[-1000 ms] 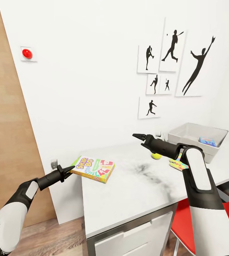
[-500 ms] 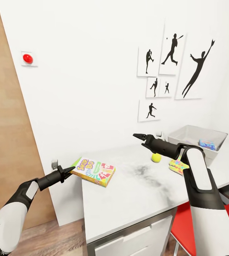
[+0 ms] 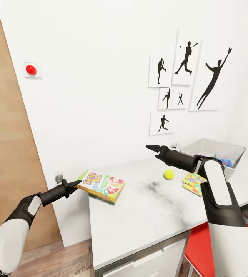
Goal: Put all the toys in the child's room - the three board games (two on the bed and one on the table), the two jigsaw puzzles on the table, and the tennis ball on the table - inside the toy box on the table in the child's room.
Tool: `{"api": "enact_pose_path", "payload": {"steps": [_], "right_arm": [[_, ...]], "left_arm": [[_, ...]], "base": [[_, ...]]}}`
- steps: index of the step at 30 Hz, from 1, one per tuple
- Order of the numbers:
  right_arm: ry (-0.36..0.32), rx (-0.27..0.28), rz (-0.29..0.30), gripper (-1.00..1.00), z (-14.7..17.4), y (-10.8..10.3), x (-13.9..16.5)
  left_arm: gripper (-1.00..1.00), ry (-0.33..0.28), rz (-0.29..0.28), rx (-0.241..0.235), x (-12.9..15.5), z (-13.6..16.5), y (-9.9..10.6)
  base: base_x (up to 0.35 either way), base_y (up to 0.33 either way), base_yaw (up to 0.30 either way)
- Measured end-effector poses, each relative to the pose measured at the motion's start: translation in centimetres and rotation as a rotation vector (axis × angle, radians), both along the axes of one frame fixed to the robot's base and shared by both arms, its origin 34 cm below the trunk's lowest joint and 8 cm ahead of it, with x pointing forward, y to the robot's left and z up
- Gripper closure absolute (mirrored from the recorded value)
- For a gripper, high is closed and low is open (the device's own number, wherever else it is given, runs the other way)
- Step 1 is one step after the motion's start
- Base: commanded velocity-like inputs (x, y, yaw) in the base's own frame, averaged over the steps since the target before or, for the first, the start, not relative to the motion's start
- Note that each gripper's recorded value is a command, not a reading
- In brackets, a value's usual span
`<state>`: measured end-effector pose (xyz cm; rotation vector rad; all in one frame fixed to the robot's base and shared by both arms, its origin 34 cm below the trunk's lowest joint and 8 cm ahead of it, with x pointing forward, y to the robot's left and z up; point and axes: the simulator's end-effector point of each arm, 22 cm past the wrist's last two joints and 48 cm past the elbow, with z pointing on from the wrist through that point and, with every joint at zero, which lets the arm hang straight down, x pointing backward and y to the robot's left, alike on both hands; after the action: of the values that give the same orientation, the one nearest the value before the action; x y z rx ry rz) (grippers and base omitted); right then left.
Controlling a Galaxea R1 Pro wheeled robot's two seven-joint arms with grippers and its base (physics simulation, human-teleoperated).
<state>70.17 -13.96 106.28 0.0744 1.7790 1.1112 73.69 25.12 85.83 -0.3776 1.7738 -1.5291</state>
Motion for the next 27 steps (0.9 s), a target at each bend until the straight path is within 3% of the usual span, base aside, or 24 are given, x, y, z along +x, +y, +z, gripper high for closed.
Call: {"api": "enact_pose_path", "payload": {"steps": [5,12,27], "right_arm": [[-0.002,-0.01,-0.009,-1.0,0.9,-0.7,0.2],[-0.001,-0.015,-0.013,-1.0,2.2,-1.0,0.4],[-0.001,-0.017,-0.015,-1.0,4.9,-1.1,0.8]], "left_arm": [[1.0,0.023,-0.014,-0.019,-0.1,1.1,0.0],[1.0,-0.028,-0.046,-0.074,-0.5,4.2,-0.2],[1.0,-0.038,-0.049,-0.078,-0.2,7.3,-0.2]], "base": [[0.0,0.0,0.0],[0.0,0.0,0.0],[-0.105,0.0,0.0]]}}
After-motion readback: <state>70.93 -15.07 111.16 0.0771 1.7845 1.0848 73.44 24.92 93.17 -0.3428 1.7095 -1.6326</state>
